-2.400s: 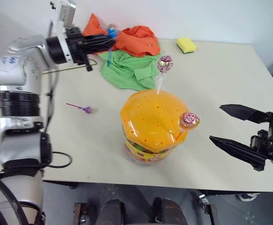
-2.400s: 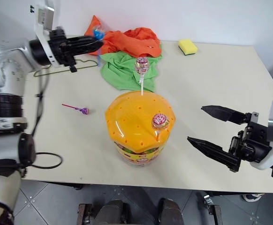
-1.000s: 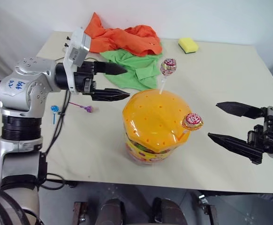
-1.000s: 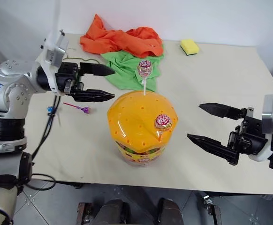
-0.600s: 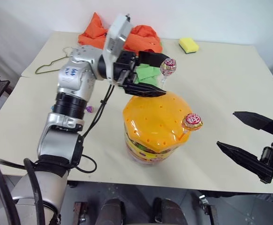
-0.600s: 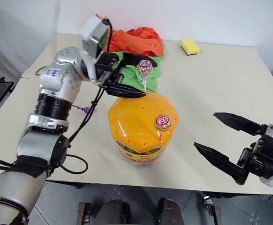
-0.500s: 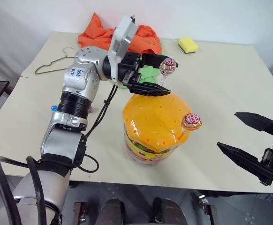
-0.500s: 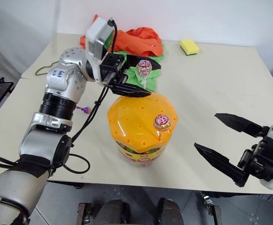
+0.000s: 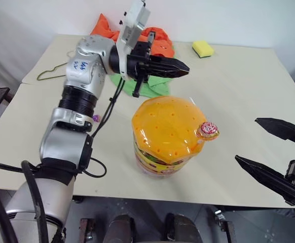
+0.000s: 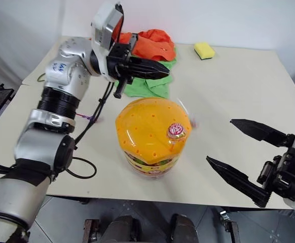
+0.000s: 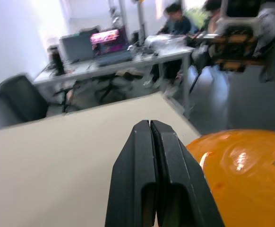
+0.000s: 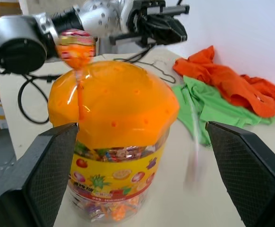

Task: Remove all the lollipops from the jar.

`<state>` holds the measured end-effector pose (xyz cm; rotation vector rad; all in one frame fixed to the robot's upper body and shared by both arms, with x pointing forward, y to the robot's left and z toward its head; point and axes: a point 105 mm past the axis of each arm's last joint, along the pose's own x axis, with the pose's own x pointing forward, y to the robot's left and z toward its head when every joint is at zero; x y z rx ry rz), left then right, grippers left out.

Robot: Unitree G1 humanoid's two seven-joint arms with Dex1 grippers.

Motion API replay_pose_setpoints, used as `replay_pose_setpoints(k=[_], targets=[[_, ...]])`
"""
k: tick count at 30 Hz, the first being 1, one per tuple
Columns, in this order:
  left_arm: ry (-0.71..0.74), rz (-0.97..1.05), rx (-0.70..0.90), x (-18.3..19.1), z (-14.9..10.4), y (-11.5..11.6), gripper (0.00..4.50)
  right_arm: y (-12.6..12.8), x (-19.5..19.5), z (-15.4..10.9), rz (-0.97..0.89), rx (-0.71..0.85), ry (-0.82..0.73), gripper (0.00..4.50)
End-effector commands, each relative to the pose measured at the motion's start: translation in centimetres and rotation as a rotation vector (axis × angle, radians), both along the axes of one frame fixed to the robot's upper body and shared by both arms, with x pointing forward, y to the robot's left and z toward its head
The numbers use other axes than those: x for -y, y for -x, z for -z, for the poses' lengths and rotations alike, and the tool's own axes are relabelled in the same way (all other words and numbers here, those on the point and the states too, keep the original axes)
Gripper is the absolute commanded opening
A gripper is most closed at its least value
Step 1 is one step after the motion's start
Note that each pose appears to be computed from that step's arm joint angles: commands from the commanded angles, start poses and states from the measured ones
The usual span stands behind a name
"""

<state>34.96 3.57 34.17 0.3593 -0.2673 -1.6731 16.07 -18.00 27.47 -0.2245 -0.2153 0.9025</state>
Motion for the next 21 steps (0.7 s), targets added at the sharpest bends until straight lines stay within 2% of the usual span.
replay_pose_setpoints(k=[1, 3, 6, 14, 18, 21], targets=[[-0.033, -0.424, -0.101, -3.9, -1.0, -4.1, 0.03, -0.8, 0.7, -0.4, -0.028, 0.013, 0.009, 4.50], [-0.011, -0.498, -0.110, -5.3, -1.2, -4.6, 0.03, -1.3, 0.9, -0.5, -0.040, 0.014, 0.014, 4.50], [-0.049, -0.518, -0.114, -6.7, 0.2, -4.1, 0.03, -2.2, 1.0, -0.9, -0.070, 0.022, 0.018, 4.50], [-0.035, -0.615, -0.138, -9.3, 1.1, -3.4, 0.03, -3.5, 1.1, -1.1, -0.123, 0.015, 0.044, 4.50], [0.018, -0.562, -0.071, -10.7, 1.2, -2.0, 0.03, -3.7, 1.2, -1.1, -0.136, 0.006, 0.055, 4.50], [0.002, -0.551, -0.092, -12.1, 2.5, -1.3, 0.03, -3.5, 1.1, -1.2, -0.138, -0.002, 0.065, 4.50]])
